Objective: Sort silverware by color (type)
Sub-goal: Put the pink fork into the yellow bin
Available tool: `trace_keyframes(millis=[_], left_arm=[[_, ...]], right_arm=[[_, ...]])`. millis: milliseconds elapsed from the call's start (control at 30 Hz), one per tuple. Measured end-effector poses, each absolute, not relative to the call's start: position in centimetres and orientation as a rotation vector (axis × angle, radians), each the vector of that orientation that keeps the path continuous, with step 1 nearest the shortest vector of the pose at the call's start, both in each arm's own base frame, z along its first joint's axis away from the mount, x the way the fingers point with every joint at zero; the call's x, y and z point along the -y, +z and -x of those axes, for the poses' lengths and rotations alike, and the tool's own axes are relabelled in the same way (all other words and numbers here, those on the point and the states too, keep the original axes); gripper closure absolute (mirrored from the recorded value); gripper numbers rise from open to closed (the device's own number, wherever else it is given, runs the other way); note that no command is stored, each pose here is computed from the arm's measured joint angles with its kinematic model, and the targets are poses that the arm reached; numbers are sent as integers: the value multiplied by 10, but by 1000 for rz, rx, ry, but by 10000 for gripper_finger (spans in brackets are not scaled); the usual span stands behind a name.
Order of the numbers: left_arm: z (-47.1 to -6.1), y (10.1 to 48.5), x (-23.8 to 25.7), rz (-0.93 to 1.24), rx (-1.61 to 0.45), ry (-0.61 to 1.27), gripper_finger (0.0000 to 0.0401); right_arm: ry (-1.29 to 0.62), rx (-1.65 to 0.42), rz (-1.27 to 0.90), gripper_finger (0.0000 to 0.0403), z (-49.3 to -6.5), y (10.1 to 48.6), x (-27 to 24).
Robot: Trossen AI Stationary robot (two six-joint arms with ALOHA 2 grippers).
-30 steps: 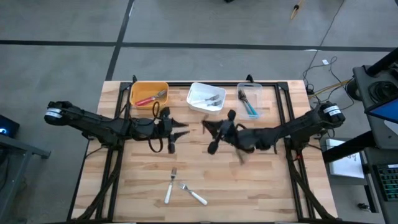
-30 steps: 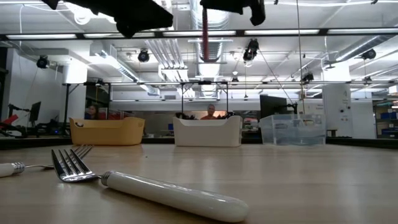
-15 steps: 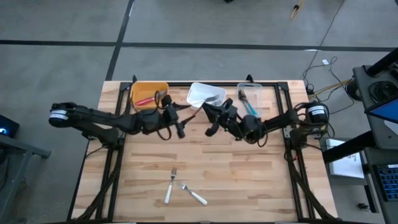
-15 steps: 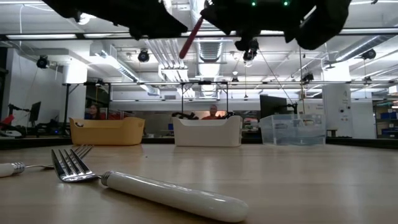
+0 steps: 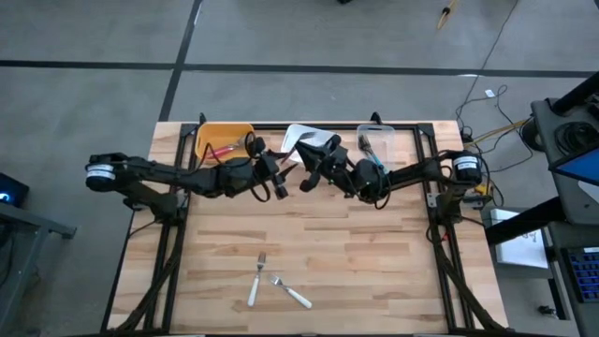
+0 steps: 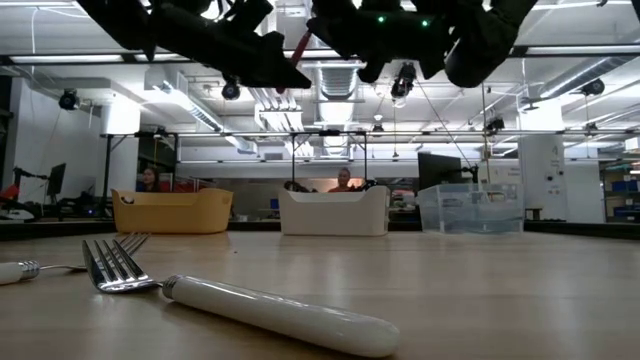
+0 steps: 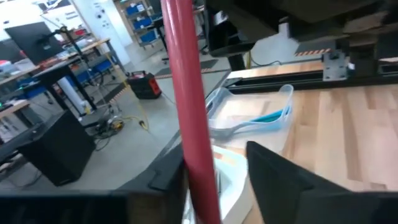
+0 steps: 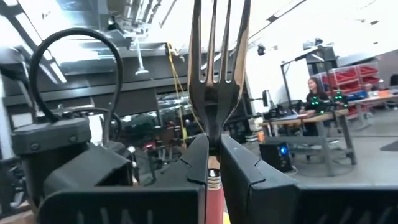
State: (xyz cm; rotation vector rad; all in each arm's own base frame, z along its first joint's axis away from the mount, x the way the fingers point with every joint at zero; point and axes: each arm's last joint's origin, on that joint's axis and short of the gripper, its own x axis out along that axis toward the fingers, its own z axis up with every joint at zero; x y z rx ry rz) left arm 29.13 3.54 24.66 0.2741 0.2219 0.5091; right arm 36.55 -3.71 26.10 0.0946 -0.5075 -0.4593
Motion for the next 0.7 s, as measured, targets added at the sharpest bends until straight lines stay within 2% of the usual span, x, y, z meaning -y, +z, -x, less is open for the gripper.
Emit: trace_keyframes(millis=[167, 233, 433, 700], left_arm=[[-288, 249, -40, -275, -232, 558, 363], [-285, 252, -45, -262, -228, 583, 388], [-275, 249, -78, -101, -242, 477, 395], [-266, 258, -97, -44, -189, 408, 398]], right_arm=[[-458, 505, -122, 390, -366, 259, 46], [-471, 491, -126, 390, -365, 259, 51], [-489, 418, -148, 377, -368, 254, 67], [-475, 253, -141, 297, -372, 254, 89]])
